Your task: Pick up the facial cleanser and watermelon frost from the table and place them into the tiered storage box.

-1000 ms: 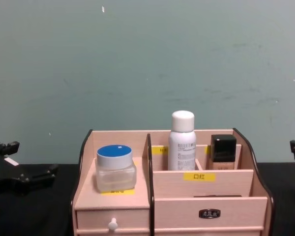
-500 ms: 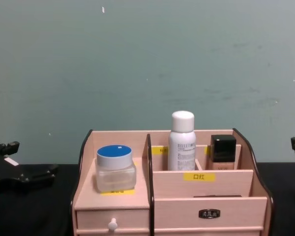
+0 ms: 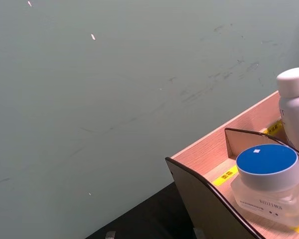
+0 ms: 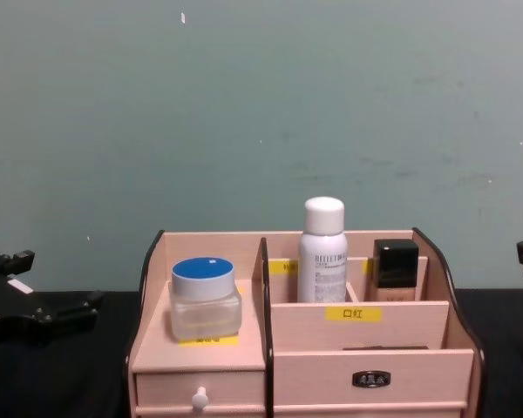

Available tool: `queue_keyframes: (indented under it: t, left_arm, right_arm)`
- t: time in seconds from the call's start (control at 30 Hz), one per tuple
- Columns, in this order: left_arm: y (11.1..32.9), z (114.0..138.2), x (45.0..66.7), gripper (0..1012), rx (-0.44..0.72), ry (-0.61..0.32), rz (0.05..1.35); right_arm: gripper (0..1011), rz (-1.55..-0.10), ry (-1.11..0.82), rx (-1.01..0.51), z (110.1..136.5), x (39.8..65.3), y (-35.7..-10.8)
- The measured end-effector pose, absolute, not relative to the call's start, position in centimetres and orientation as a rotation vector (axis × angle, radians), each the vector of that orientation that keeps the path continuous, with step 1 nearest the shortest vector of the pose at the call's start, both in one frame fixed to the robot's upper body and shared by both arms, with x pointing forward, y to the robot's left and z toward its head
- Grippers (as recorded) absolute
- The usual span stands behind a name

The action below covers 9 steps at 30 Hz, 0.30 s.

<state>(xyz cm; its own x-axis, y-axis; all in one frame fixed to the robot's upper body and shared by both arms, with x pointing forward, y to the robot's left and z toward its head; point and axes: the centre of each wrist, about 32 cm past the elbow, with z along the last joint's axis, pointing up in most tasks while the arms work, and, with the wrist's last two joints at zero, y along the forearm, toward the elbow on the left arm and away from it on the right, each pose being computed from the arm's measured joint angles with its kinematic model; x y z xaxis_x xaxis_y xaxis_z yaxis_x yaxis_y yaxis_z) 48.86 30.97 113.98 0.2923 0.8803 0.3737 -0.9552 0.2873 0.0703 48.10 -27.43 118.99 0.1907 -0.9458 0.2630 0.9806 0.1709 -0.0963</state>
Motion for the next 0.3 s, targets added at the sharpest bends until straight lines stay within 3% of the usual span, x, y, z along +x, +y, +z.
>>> queue_keyframes:
  t: [0.3]
  left_arm:
    - [30.97, 113.98, 48.86, 1010, 0.304, -0.285, 1.248]
  right_arm:
    - [1002, -1.376, -0.156, -0.265, 119.02, 48.09, -27.42]
